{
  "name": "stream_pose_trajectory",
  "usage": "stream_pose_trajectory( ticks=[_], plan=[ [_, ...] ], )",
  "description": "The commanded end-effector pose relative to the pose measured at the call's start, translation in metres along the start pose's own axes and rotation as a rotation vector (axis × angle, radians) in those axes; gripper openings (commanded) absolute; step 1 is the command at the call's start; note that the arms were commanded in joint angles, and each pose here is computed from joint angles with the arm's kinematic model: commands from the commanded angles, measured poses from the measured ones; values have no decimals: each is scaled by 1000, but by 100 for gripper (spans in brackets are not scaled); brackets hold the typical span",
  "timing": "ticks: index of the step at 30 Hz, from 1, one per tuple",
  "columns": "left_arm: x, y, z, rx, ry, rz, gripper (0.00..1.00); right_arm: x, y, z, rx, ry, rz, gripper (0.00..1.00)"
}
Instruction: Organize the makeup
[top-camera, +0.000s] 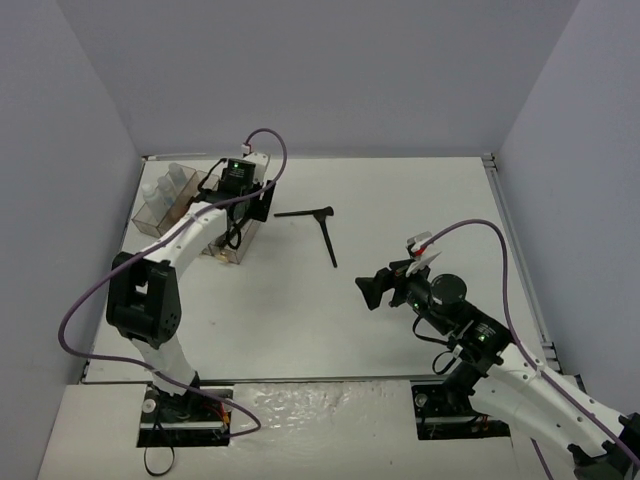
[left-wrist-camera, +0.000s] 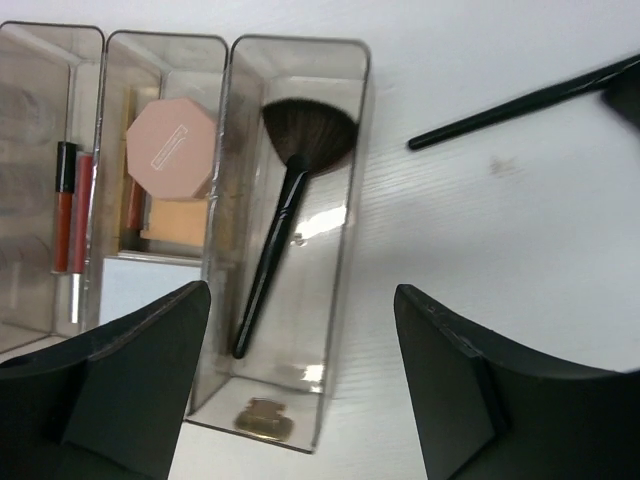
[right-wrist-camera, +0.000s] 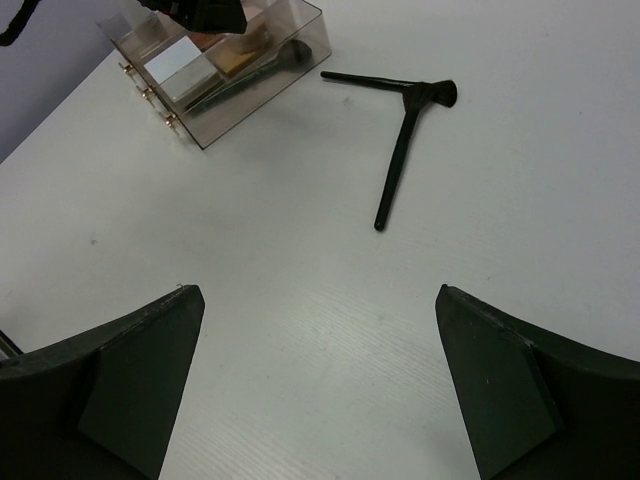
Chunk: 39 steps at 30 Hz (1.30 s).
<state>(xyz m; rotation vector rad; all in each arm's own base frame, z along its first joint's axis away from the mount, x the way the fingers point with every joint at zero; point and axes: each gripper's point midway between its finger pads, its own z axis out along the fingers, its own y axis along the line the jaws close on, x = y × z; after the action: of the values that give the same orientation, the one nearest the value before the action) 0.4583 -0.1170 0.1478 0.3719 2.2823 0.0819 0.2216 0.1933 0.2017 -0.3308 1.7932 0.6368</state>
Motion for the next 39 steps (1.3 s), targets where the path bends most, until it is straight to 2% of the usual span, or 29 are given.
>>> stream_pose_trajectory(
  ticks=[1,4,6,10,13,18,26,28,30,35,37,39],
  plan=[
    [-72,-68,-48,100,-255,-199,72,-35,3,-9,-2,-108,7,99],
    [-79,-123,-51,163,-267,-243,72,-41,4,-15,-2,-117,6,99],
    [-81,-142,-41,163,-269,-275,73,-43,4,-18,1,-113,7,99],
    [-77,-186,-15,170,-242,-276,74,-46,2,-28,7,-115,9,99],
    [-61,-214,15,190,-188,-275,74,-50,4,-36,-2,-128,16,99],
    [-42,-221,43,131,-130,-280,74,-51,10,-48,-45,-135,27,99],
    [-9,-222,55,97,-61,-284,71,-43,5,-53,-27,-123,43,99],
    [3,-227,59,102,-34,-270,62,-42,4,-52,-22,-118,41,99],
    [12,-230,59,100,-8,-266,41,-41,4,-52,-21,-112,41,99],
    [38,-227,56,87,53,-273,7,-38,3,-51,-15,-109,47,99],
    [40,-223,49,88,60,-268,0,-38,3,-51,-15,-110,48,100],
    [39,-220,38,101,50,-255,0,-38,2,-51,-12,-110,49,100]
  ],
)
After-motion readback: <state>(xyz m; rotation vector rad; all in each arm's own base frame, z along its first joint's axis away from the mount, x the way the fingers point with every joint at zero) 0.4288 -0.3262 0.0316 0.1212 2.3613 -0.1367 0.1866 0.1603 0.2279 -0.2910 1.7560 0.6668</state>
